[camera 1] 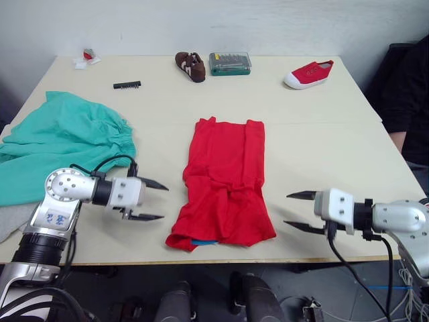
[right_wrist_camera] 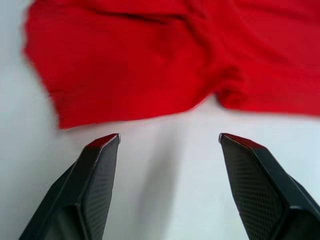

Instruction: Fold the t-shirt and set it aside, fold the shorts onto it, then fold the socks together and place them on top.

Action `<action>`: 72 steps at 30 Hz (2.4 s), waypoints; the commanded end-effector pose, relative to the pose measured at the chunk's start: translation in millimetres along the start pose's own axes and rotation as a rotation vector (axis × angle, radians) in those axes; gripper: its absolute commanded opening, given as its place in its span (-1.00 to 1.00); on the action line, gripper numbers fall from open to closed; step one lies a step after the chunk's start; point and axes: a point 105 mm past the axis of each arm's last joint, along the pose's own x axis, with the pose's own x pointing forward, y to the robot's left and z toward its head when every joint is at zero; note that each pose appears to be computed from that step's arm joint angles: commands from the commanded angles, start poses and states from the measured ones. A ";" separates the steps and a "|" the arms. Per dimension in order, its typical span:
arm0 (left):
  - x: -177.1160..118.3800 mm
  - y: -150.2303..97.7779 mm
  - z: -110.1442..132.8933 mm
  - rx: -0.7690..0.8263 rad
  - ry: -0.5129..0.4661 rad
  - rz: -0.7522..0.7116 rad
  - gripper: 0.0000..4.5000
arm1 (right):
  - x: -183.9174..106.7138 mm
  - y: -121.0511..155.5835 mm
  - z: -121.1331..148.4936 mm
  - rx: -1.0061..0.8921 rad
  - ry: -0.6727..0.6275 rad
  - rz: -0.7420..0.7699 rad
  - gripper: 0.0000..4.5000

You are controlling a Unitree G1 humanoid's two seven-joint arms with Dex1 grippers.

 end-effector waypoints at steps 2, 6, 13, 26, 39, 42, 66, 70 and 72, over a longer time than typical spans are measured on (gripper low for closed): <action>8.1 -14.7 3.9 0.242 -0.027 -0.041 0.63 | 14.3 16.0 8.1 -0.335 -0.069 0.077 0.43; 16.3 -8.1 7.6 0.310 -0.061 -0.014 0.63 | 24.5 19.0 6.3 -0.416 -0.096 0.104 0.43; 44.7 -1.8 8.6 0.420 -0.112 -0.016 0.63 | 55.4 19.5 -2.4 -0.440 -0.139 0.053 0.43; 60.9 7.7 17.9 0.332 -0.208 0.029 -0.64 | 59.7 10.1 8.9 -0.420 -0.182 0.003 -0.78; 52.1 6.0 44.5 -0.027 -0.325 0.065 -0.98 | 39.9 15.2 28.1 -0.099 -0.196 -0.008 -1.00; 41.5 -5.1 52.3 -0.162 -0.346 0.016 -0.98 | 32.9 25.7 42.4 0.000 -0.215 0.037 -1.00; 36.2 79.3 33.2 -0.971 -0.495 0.374 -0.98 | 32.3 -63.4 17.1 0.334 -0.116 -0.048 -1.00; 46.2 108.9 25.3 -1.051 -0.506 0.437 -0.98 | 44.5 -96.2 -1.0 0.445 -0.080 -0.127 -1.00; 56.9 118.7 22.3 -1.058 -0.489 0.437 -0.98 | 51.9 -109.9 -7.4 0.483 -0.068 -0.148 -1.00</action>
